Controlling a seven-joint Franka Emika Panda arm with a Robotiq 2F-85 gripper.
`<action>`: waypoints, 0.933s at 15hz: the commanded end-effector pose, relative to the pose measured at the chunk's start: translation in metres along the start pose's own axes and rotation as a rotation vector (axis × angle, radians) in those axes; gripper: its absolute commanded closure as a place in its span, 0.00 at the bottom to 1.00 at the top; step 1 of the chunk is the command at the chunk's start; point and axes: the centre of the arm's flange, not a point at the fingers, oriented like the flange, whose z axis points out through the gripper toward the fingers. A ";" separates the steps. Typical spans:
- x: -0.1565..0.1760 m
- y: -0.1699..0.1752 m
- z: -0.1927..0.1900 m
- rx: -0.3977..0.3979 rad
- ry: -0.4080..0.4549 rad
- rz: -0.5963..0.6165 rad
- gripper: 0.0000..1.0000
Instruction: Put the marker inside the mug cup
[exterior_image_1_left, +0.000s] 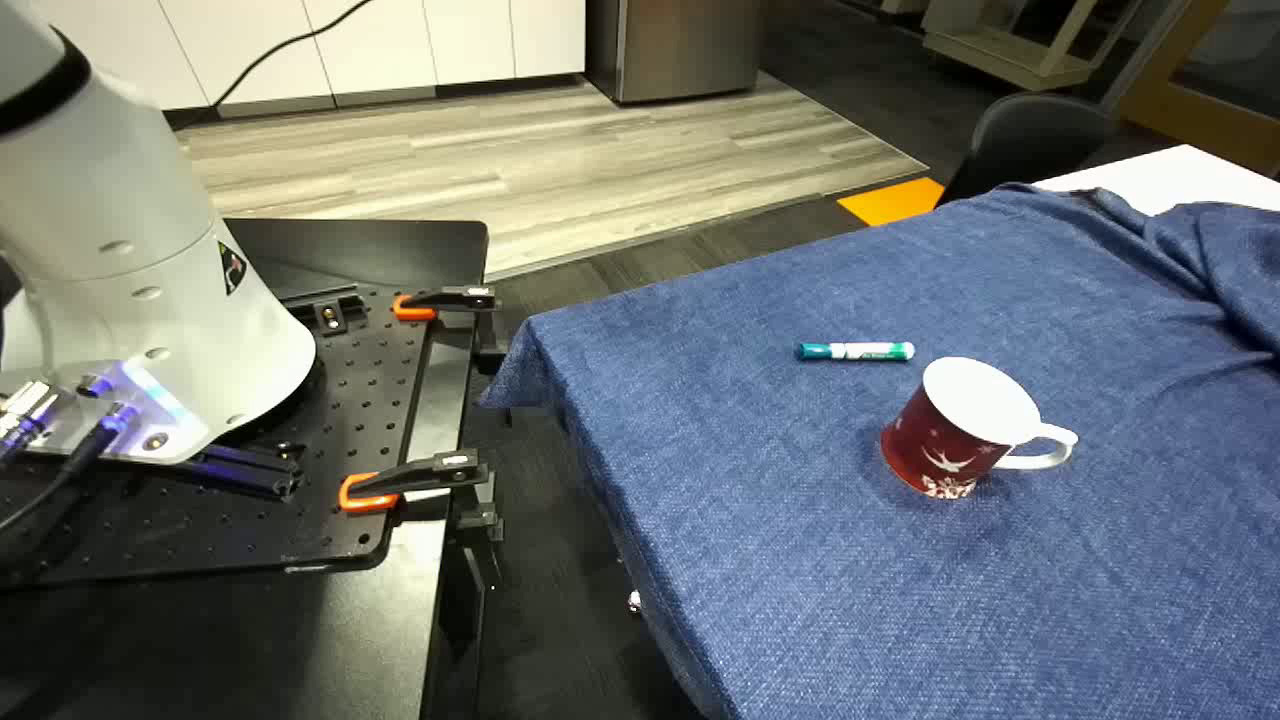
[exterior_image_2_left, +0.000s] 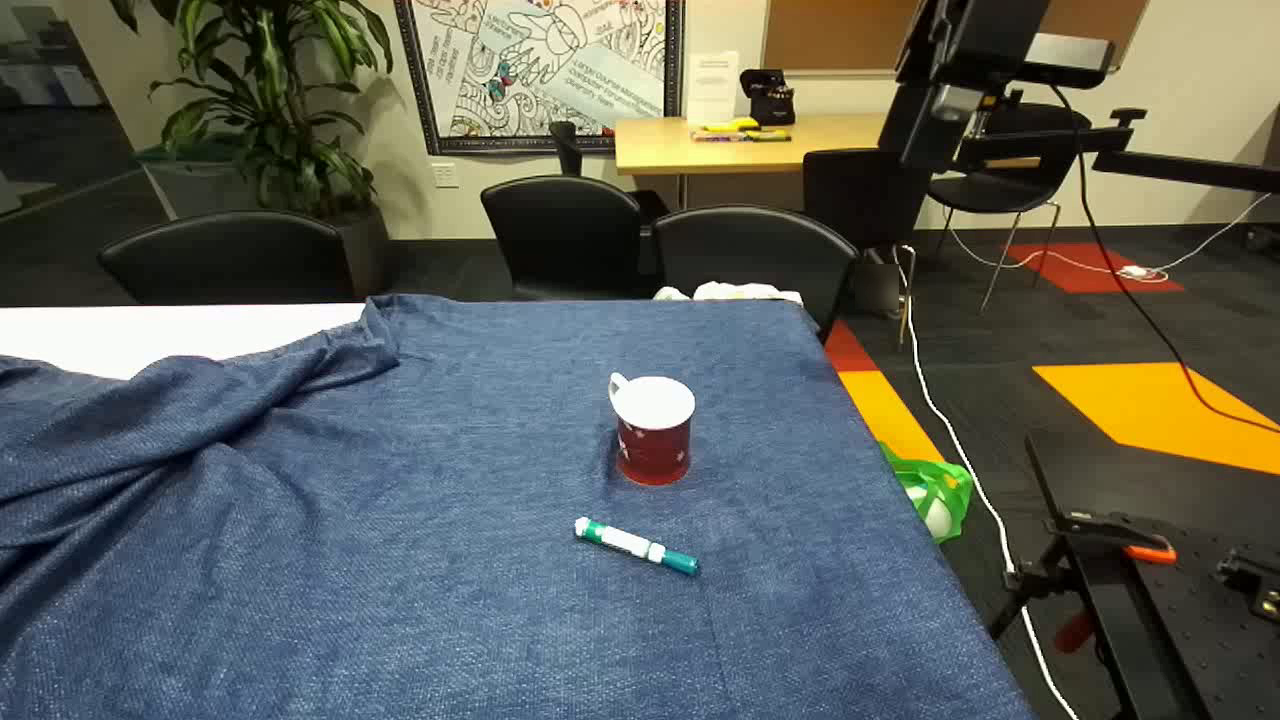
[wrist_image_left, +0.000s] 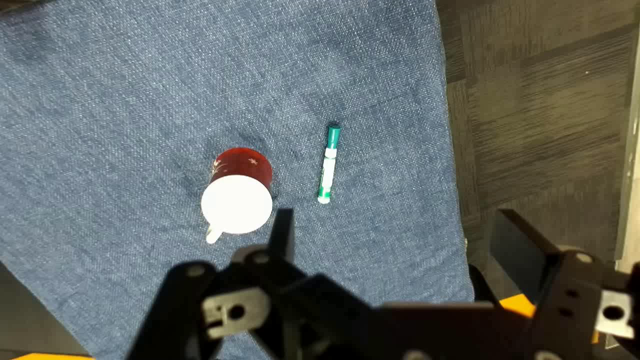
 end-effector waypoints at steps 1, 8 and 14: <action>0.000 0.000 0.000 0.000 0.000 0.000 0.00; 0.009 -0.012 0.013 -0.050 0.022 0.024 0.00; 0.037 -0.051 0.093 -0.124 0.013 0.111 0.00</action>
